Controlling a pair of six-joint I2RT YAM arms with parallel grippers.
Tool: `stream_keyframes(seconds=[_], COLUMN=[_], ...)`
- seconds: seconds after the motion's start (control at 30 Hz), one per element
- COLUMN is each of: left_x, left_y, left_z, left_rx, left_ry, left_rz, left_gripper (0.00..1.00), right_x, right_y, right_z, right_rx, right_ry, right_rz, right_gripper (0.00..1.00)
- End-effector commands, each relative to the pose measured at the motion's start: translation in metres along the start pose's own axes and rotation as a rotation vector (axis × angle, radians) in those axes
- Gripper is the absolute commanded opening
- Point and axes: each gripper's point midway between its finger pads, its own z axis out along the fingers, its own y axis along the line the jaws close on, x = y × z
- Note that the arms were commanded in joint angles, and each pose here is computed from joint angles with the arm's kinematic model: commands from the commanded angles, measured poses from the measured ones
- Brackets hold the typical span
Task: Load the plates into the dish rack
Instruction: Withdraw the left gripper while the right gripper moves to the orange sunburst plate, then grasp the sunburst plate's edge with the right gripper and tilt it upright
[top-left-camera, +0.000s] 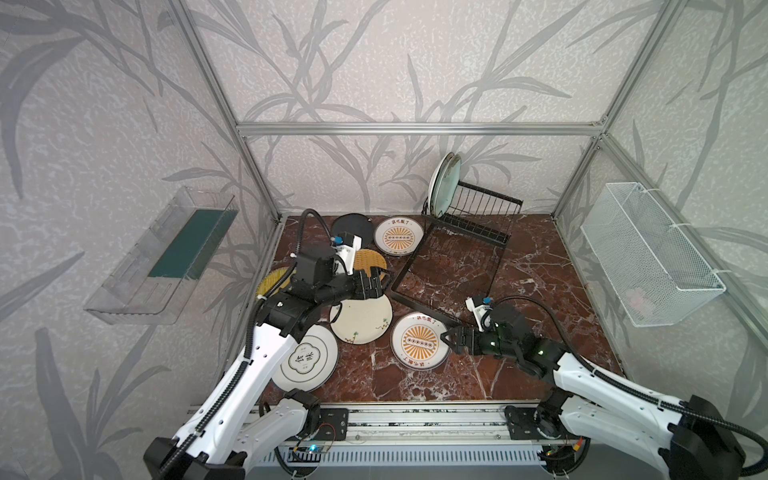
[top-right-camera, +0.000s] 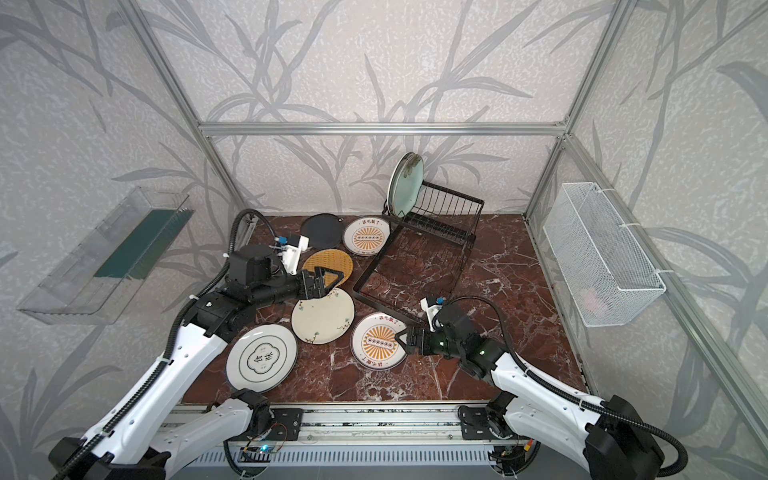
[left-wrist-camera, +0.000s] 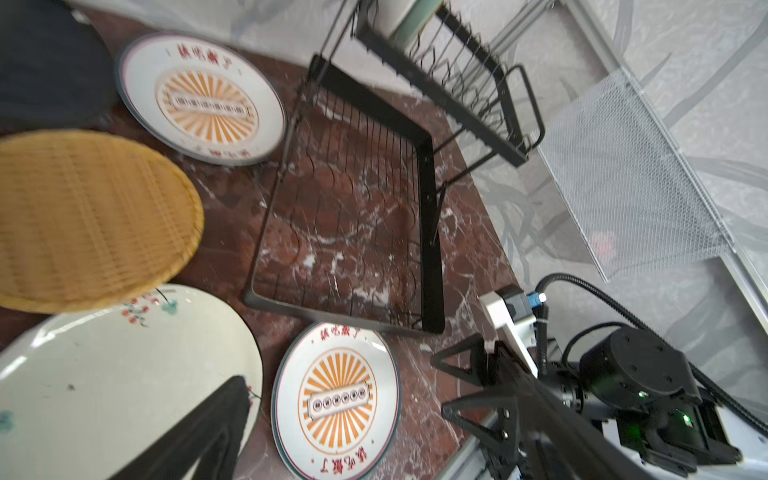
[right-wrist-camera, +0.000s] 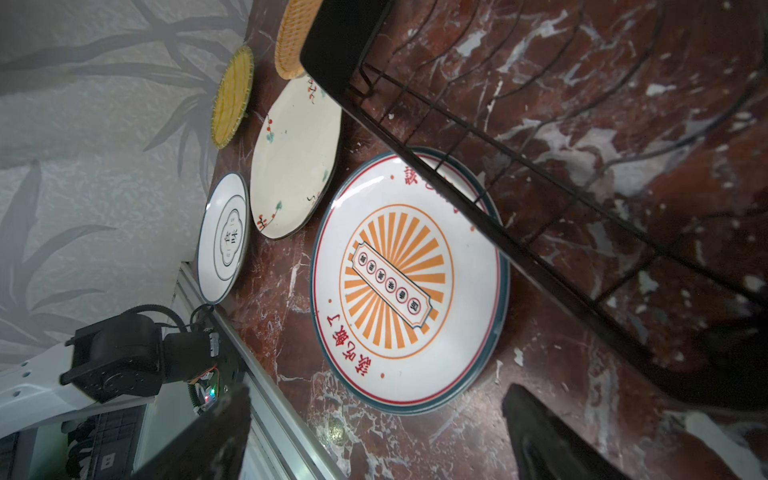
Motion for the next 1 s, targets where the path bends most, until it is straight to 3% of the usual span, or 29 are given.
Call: stream_keyframes(seconds=[0.0,0.5,0.77,0.97], left_x=[0.003,0.013,0.011,0.009], left_y=[-0.018,0.002,0.007,0.009], left_z=[0.005,0.026,0.026,0.024], left_rx=[0.149,0.139,0.118,0.102], left_ry=[0.026,0.046,0.026,0.013], left_rz=[-0.046,-0.069,-0.083,-0.084], left_gripper=[0.99,0.99,0.99,0.99], right_x=[0.001,0.022,0.027,0.034], right_y=[-0.01,-0.029,-0.038,-0.051], right_z=[0.005,0.051,0.065,0.07], right_rx=[0.026,0.036,0.032,0.056], right_ry=[-0.042,0.014,0.013,0.009], right_rz=[0.02,0.081,0.133,0.191], right_gripper=[0.9,0.69,0.52,0.32])
